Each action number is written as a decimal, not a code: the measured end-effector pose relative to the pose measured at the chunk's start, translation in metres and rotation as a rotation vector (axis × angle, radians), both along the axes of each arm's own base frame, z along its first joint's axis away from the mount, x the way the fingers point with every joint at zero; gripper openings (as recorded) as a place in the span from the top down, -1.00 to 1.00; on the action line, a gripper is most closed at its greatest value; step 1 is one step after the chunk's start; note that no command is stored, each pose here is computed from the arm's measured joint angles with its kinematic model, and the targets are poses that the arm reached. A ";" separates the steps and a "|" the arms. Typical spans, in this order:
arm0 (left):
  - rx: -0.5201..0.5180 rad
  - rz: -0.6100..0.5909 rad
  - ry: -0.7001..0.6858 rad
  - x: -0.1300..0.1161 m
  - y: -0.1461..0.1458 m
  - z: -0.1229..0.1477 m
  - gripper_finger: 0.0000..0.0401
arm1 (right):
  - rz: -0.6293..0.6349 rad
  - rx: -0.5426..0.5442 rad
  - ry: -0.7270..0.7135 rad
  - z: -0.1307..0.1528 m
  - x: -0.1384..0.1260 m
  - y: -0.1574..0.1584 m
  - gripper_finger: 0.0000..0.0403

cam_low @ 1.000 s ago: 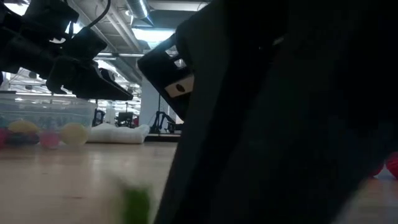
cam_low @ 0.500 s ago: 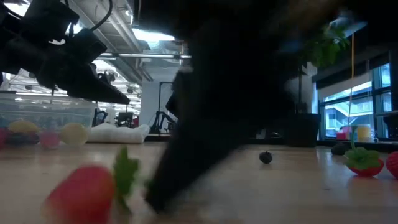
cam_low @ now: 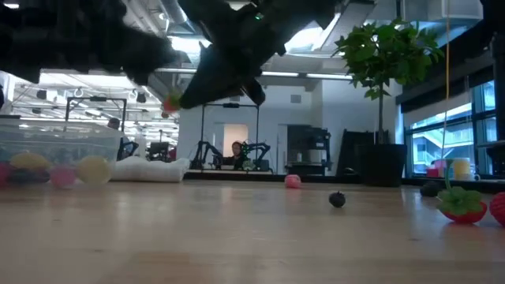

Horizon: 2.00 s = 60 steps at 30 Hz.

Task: Pick and placing Produce into tupperware
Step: Put the bottom red strawberry into the transparent bin

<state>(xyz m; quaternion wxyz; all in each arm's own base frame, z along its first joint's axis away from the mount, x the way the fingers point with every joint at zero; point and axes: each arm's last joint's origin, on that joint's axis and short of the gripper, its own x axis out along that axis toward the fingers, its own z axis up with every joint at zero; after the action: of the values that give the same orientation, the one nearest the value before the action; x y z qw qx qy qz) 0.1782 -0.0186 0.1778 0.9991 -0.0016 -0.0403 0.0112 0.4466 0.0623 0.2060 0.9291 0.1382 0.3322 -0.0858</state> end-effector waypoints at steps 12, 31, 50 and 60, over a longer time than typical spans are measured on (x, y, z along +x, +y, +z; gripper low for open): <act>0.034 0.011 -0.159 -0.011 0.002 0.023 0.18 | -0.176 -0.114 -0.096 0.042 -0.013 -0.018 1.00; 0.009 0.225 -0.114 -0.012 0.008 0.019 0.18 | -0.303 -0.258 -0.251 0.067 -0.012 -0.023 1.00; -0.072 0.171 -0.218 -0.014 0.007 0.028 0.18 | -0.159 -0.330 -0.394 0.083 -0.008 -0.003 1.00; -0.177 0.011 -0.276 -0.015 0.004 0.033 0.18 | -0.159 -0.338 -0.440 0.088 -0.007 -0.003 1.00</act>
<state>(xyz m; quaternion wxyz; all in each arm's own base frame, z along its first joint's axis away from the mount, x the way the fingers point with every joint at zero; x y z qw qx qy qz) 0.1635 -0.0150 0.2108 0.9799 -0.0908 -0.1762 0.0201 0.4399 0.0597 0.2942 0.9791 0.0223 0.0916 -0.1804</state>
